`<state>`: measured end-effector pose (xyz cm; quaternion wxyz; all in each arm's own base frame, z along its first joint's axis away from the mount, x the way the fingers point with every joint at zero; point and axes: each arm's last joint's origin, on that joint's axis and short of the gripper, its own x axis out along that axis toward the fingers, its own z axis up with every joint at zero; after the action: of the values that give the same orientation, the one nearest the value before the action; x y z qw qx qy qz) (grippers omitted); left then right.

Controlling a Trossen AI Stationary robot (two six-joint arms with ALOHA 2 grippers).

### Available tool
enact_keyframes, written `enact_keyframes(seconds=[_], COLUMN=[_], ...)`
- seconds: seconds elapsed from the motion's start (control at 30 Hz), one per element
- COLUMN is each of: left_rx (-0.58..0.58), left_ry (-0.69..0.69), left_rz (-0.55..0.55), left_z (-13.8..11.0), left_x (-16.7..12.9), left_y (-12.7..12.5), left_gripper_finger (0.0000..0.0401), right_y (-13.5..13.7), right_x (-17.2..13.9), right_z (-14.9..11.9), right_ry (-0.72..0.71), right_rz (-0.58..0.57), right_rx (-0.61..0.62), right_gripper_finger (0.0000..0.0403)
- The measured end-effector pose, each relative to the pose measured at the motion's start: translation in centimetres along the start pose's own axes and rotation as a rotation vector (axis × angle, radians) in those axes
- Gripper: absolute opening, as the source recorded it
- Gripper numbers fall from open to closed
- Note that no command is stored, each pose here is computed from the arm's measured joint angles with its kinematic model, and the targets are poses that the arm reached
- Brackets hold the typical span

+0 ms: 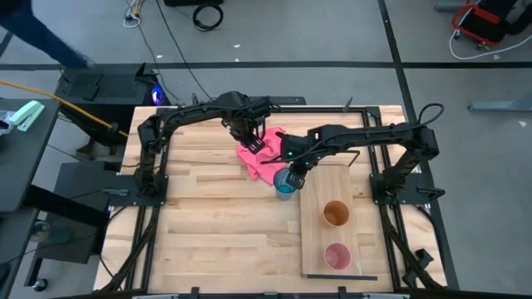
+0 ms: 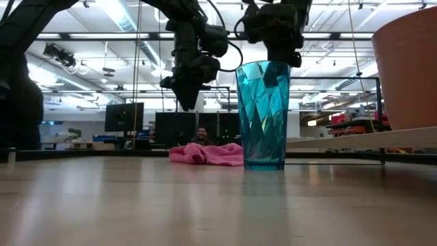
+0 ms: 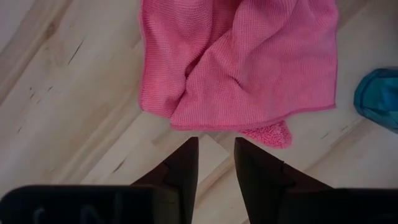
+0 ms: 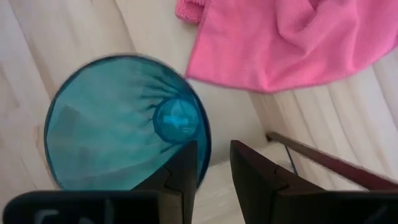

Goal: Stack small to large cups/mugs on shelf
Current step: Put the blue cup on the shelf

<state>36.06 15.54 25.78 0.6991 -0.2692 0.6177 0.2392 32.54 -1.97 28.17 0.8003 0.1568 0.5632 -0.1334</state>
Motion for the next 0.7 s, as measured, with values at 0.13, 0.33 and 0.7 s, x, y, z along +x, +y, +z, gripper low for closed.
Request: enact_keyframes(seconds=[0.13,0.33,0.7], left_rx=[0.000,0.001,0.001], left_ry=[-0.002,-0.009,-0.018], left_rz=[-0.002,-0.004,-0.007], left_z=[0.02,0.09,0.18], left_x=[0.00,0.00,0.00], left_y=[-0.02,-0.05,-0.06], left_gripper_finger=[0.0112,0.0113,0.0107], right_y=[0.01,0.00,0.00], right_x=[0.31,0.43,0.44], right_z=[0.01,-0.06,-0.06], right_ry=[0.011,0.019,0.019], right_rz=[-0.002,-0.003,-0.003], right_rx=[-0.002,-0.002,0.009], right_gripper_finger=[0.0103,0.0103,0.0103])
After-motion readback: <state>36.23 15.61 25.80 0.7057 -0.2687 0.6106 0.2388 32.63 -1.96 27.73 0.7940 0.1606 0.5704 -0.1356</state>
